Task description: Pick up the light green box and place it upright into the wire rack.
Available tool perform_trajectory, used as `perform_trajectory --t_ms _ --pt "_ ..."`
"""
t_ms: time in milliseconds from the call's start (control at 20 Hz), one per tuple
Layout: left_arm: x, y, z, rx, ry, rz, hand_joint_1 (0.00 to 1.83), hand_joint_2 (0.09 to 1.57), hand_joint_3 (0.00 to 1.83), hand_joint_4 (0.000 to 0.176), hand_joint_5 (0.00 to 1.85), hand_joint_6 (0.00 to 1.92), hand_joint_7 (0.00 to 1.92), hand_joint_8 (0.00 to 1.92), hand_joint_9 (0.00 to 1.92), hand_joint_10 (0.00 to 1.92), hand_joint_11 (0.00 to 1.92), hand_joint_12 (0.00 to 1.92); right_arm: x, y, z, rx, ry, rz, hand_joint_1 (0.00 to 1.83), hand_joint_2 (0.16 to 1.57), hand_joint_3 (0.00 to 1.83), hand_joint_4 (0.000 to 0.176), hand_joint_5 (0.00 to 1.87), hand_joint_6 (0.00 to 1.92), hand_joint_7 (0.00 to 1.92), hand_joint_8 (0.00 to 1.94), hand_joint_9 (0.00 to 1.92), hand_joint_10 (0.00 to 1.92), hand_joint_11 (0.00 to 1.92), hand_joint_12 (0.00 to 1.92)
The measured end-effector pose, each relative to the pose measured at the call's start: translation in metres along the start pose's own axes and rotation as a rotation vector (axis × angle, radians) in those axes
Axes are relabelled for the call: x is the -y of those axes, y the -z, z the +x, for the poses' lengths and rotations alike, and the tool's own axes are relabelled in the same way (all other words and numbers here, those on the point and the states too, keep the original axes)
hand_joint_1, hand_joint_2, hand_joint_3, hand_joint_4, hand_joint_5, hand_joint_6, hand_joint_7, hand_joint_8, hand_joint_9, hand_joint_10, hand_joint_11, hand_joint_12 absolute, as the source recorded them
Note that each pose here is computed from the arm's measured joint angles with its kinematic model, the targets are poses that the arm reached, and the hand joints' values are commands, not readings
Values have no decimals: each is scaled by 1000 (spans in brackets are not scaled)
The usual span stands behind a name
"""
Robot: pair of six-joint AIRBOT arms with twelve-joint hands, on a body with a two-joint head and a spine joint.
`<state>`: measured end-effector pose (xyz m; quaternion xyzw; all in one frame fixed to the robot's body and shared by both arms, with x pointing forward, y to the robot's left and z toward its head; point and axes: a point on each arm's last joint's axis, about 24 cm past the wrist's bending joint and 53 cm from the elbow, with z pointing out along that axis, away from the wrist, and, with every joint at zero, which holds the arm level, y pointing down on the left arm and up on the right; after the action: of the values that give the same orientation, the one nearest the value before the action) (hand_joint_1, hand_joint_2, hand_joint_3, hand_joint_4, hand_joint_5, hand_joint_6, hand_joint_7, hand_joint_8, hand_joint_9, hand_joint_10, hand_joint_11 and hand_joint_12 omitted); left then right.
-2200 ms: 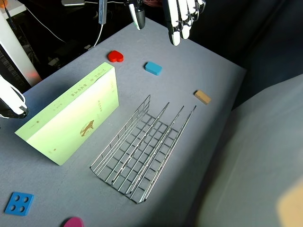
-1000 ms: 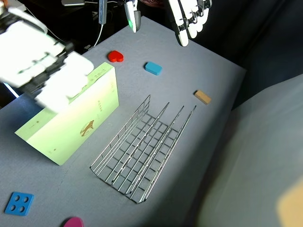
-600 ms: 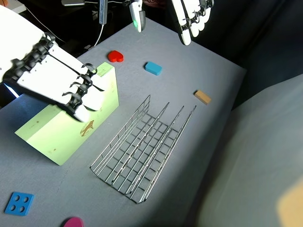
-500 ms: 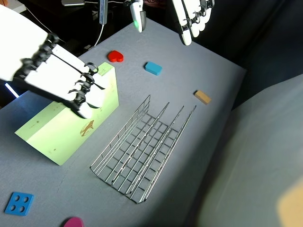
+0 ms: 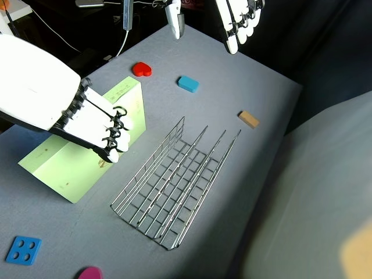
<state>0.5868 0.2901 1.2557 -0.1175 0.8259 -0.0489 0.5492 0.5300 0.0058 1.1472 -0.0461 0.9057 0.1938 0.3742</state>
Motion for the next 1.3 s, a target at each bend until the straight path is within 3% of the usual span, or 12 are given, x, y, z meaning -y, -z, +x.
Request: perform_trajectory --t_ms 400,600,750,950,1050,1100,1300 --pt "3 1 2 -8 3 8 274 1120 0 109 299 2 349 0 304 1 0 715 -5 -15 8 -29 7 -3 754 943 0 22 146 6 177 0 113 4 0 637" --pt "3 1 3 -11 4 8 276 1123 2 109 298 1 348 0 303 0 0 716 -1 -18 12 -31 9 9 800 939 0 19 202 9 210 3 176 13 0 789" --pt "2 1 3 -12 4 6 275 1126 2 109 296 0 350 1 308 1 0 738 -4 -19 9 -21 16 2 826 953 3 0 252 12 270 9 241 17 0 949" --pt "1 1 4 -15 4 1 277 1129 3 109 296 0 350 0 308 1 0 738 -4 -22 6 -16 12 2 850 1007 6 0 393 17 487 14 419 35 18 1215" --pt "1 1 4 -16 4 -1 277 1130 3 109 296 0 350 0 308 1 0 739 -3 -22 5 -12 15 4 859 1020 4 0 451 17 557 10 503 42 85 1249" --pt "1 1 4 -17 5 -1 279 1134 4 110 296 0 350 0 308 1 0 742 -3 -22 5 -12 15 3 905 1062 8 0 537 23 669 20 628 61 232 1300" --pt "0 1 5 -18 5 -2 285 1153 10 115 281 0 345 0 306 0 0 747 -4 -22 7 -18 16 3 1052 1113 2 0 757 44 926 35 889 136 448 1378"
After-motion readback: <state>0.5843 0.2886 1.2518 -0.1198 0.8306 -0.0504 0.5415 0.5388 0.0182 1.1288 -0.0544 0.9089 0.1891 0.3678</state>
